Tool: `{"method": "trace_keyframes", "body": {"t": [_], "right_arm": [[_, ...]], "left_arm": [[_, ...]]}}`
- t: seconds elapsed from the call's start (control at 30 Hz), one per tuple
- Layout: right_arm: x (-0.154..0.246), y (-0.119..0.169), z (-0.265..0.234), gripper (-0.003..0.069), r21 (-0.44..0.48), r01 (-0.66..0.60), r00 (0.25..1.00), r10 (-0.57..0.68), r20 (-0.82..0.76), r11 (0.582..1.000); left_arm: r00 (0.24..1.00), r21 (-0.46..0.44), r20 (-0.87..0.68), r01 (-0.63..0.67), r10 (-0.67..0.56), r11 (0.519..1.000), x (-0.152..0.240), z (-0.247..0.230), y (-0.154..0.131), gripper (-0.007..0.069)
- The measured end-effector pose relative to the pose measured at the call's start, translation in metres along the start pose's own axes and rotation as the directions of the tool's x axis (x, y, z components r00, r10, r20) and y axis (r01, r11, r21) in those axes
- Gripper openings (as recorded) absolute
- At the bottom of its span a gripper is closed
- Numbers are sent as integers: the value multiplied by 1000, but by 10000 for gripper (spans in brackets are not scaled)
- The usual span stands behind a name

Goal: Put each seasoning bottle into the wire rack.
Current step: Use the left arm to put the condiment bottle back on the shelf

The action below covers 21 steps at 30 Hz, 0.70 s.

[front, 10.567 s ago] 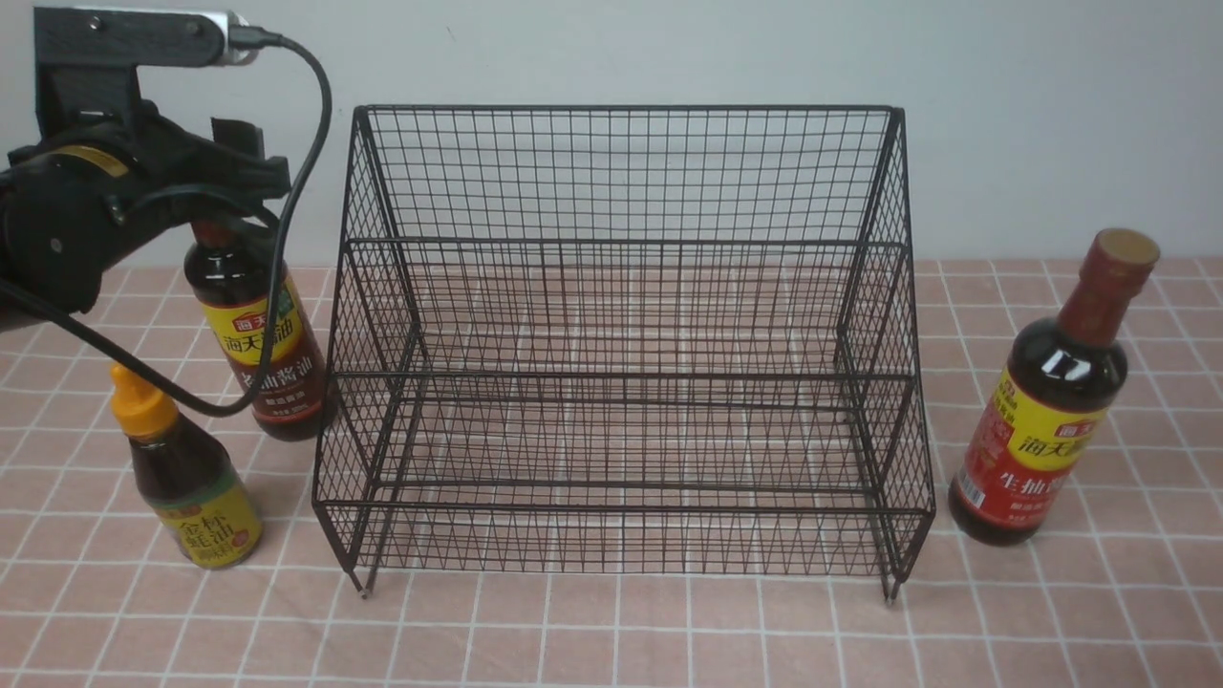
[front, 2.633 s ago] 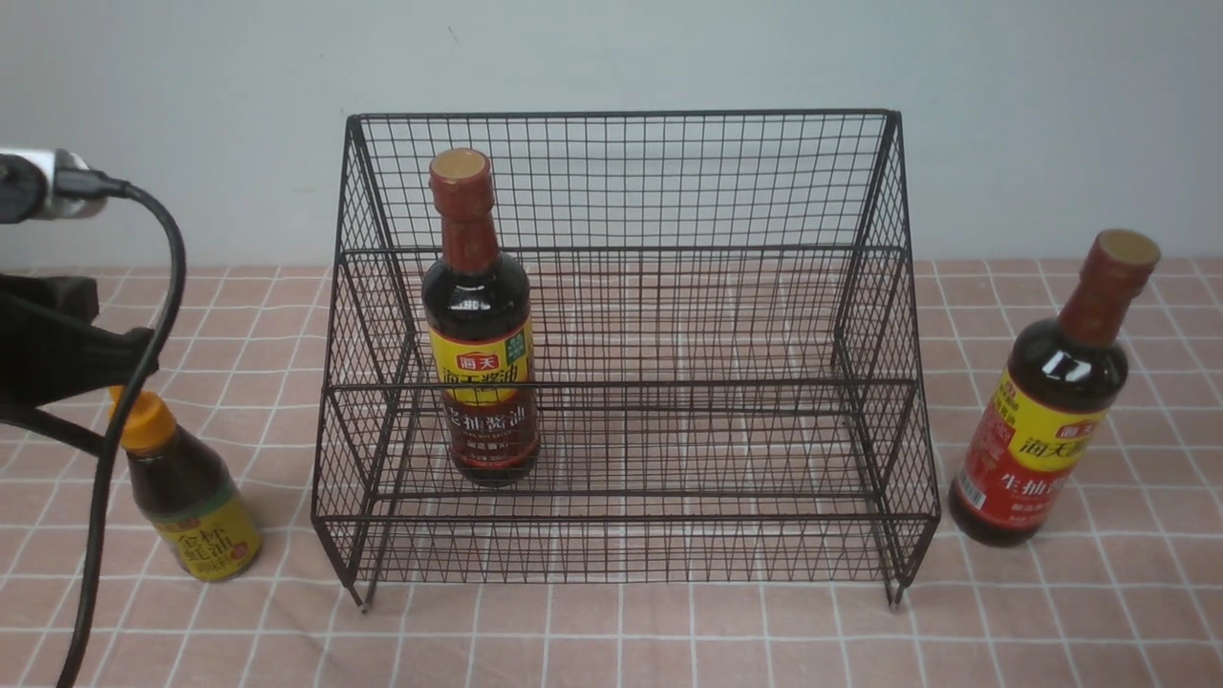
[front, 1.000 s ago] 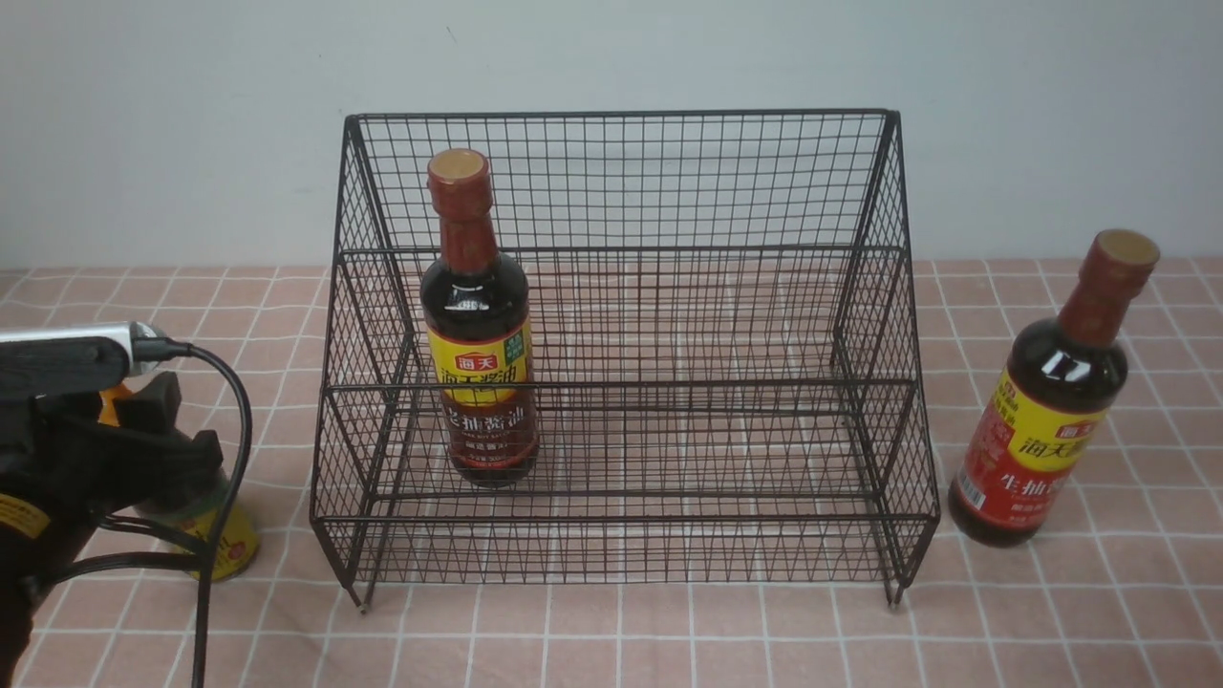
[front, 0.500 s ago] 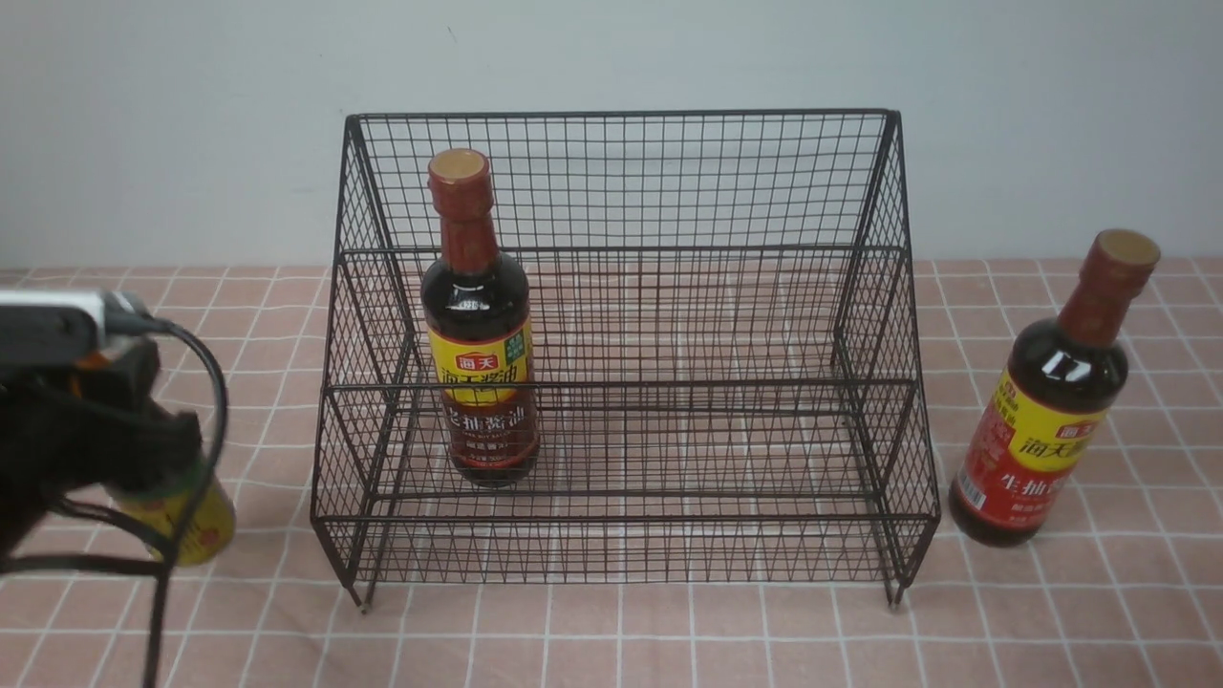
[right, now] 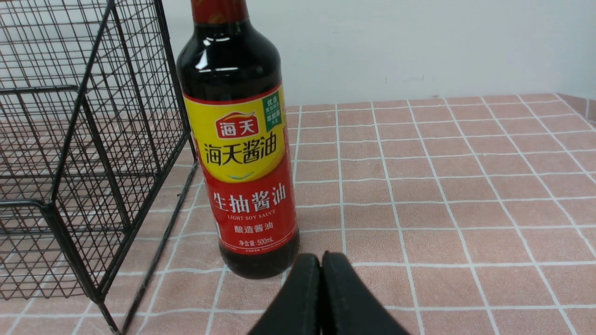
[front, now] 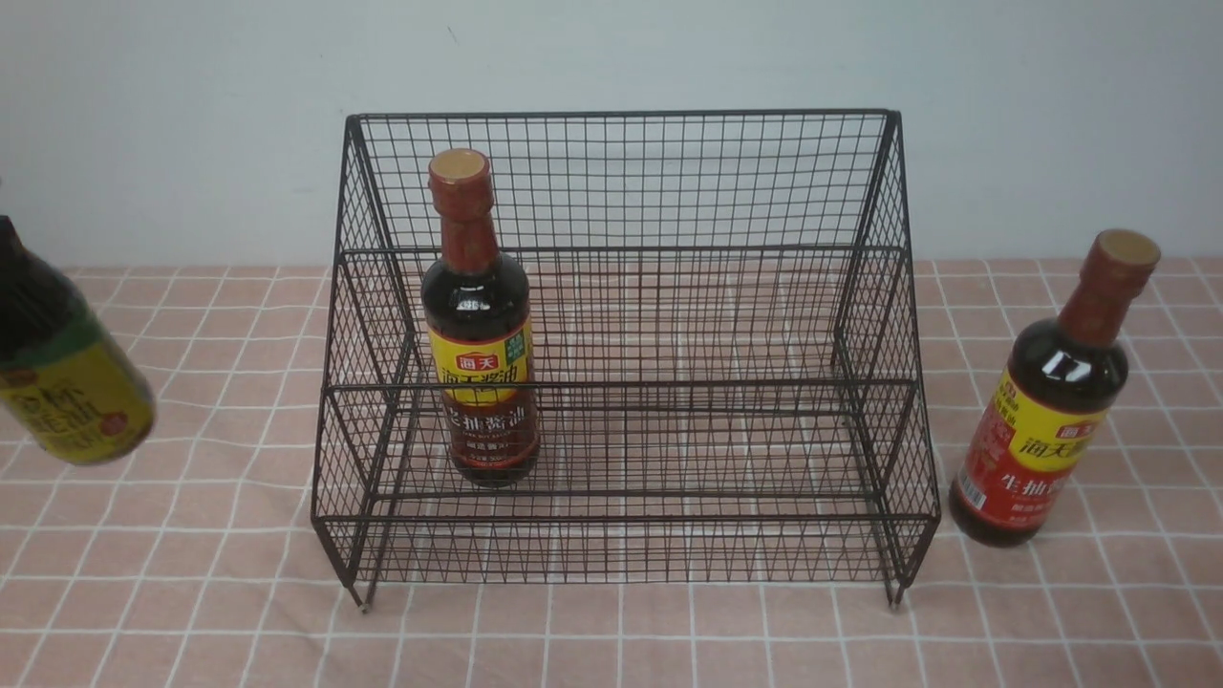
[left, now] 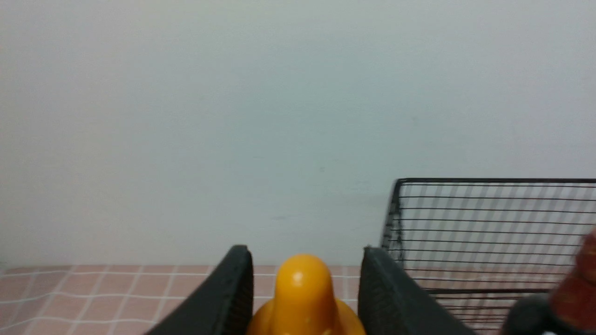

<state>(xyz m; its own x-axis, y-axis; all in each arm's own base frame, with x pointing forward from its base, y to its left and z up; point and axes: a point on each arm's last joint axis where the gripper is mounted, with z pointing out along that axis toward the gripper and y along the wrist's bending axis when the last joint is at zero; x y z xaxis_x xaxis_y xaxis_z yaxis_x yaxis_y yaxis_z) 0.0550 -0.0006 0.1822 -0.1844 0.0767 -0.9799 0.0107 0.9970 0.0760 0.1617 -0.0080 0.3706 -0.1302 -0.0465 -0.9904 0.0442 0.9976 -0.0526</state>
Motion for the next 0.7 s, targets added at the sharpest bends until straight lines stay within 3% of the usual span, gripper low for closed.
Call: {"method": "trace_keyframes", "body": {"t": [0.13, 0.23, 0.4, 0.53, 0.7], "right_arm": [[0, 0, 0, -14, 0, 0, 1000, 0, 0, 1000], [0, 0, 0, -14, 0, 0, 1000, 0, 0, 1000], [0, 0, 0, -14, 0, 0, 1000, 0, 0, 1000], [0, 0, 0, -14, 0, 0, 1000, 0, 0, 1000], [0, 0, 0, -14, 0, 0, 1000, 0, 0, 1000]], "left_arm": [[1000, 125, -7, 28, -27, 992, 0, -3, -20, 266], [999, 276, -40, 28, -18, 961, 5, 0, -46, 266], [998, 434, -57, 17, 9, 901, 16, 14, -85, 266], [999, 512, -31, -1, 19, 859, 26, 31, -114, 266], [1000, 540, -6, -12, 18, 842, 45, 57, -140, 266]]}}
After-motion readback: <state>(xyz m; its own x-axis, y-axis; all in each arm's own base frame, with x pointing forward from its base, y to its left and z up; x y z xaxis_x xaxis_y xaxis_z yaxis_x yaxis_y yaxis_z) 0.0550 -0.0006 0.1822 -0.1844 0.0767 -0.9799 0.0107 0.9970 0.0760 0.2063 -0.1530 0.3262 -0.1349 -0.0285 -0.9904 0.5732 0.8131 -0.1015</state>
